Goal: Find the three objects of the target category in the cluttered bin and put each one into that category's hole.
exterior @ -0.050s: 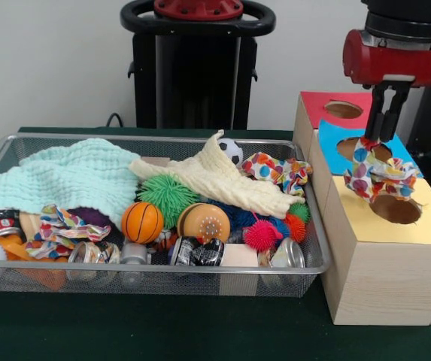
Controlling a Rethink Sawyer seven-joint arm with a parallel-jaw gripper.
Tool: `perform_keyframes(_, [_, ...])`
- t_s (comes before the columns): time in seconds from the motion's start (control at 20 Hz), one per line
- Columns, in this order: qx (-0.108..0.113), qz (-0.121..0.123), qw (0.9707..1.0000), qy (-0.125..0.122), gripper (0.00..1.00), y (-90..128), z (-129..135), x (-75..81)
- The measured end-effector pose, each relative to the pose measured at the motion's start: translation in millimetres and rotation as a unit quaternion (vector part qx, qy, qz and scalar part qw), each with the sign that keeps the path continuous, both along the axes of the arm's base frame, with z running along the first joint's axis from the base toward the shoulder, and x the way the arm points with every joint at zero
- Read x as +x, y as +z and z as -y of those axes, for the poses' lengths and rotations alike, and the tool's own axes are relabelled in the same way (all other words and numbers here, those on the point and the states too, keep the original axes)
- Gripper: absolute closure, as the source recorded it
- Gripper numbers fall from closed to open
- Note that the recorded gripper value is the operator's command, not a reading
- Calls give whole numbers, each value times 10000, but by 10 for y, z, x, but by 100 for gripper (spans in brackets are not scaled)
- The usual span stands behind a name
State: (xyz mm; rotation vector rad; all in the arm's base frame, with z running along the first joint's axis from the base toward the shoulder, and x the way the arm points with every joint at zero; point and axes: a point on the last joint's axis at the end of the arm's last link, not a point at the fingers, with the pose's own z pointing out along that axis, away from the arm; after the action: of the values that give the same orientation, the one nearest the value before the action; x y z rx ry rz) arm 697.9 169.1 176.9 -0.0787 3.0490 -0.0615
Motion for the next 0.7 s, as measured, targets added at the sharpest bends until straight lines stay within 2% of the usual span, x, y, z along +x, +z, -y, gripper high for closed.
perform_keyframes(0.7, [59, 60, 9999, -77, 100, -7, -38, 21])
